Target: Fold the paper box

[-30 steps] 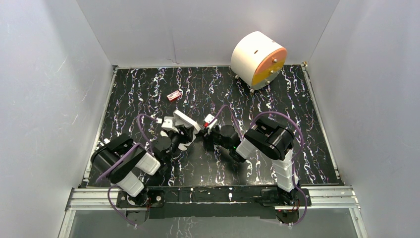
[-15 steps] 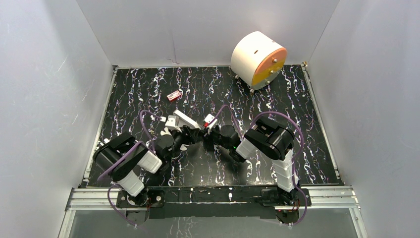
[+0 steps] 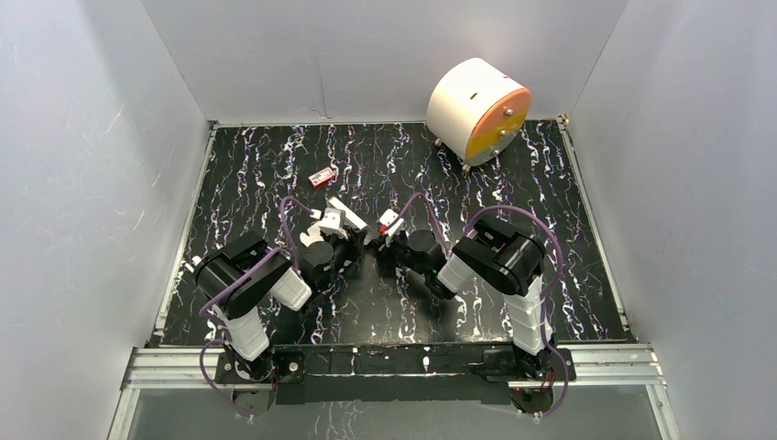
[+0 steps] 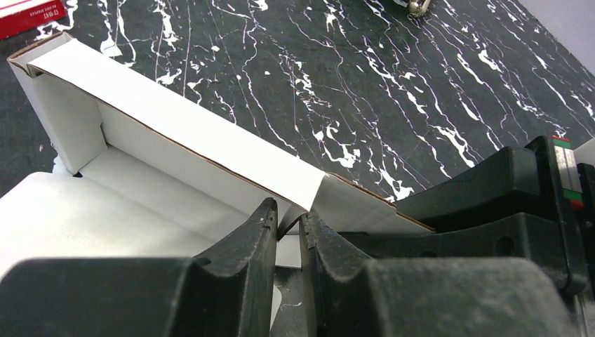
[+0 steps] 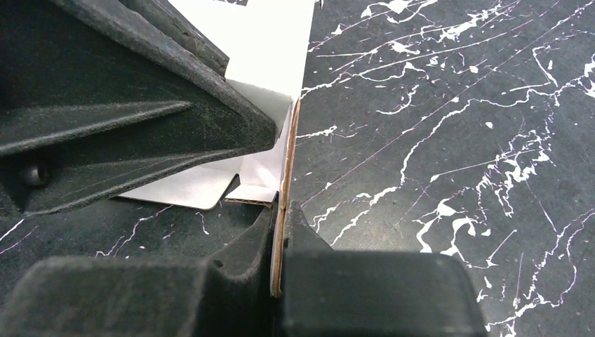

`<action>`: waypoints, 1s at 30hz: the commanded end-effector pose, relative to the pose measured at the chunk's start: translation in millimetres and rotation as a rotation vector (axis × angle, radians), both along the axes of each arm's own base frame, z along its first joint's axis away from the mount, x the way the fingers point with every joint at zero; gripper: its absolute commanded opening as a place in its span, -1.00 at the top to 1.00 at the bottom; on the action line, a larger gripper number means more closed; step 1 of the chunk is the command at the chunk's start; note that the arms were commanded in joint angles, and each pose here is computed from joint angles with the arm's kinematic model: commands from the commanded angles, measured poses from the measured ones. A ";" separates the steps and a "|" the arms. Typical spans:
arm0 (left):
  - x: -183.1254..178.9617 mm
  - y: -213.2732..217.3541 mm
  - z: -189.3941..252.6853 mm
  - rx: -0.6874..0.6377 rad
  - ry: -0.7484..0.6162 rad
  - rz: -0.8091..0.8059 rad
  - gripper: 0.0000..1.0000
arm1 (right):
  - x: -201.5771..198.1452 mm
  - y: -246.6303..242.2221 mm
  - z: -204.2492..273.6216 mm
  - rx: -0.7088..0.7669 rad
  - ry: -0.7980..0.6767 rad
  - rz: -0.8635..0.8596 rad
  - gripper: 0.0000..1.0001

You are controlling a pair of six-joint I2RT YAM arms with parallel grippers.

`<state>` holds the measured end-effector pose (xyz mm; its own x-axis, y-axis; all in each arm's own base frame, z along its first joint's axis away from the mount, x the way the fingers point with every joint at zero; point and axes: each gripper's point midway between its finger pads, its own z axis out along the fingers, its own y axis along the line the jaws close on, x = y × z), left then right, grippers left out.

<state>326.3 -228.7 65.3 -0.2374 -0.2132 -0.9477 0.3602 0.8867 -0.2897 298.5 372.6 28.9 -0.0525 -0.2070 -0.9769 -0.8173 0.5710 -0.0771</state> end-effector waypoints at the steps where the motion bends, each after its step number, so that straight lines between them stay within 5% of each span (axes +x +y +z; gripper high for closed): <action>1: 20.9 19.7 7.6 0.063 -0.066 0.121 0.70 | -9.7 3.5 7.7 -0.004 -0.010 0.050 1.00; 16: -7.3 27.9 40.9 -0.064 -0.109 0.072 0.03 | -5.5 -3.8 10.2 -0.009 -0.008 0.018 1.00; 24: -8.9 44.7 56.0 -0.317 0.000 0.114 -0.30 | -4.6 -7.8 11.2 -0.013 -0.011 0.016 1.00; 30: 8.2 65.6 63.5 -0.584 0.141 0.171 -0.32 | -6.3 -8.2 13.1 -0.017 -0.019 0.026 1.00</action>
<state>329.8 -163.4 119.5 -0.2017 -0.5876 -0.7836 0.1987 0.7588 -0.6202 293.7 367.2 32.7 -0.0519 -0.2264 -0.9727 -0.8247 0.5589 -0.0861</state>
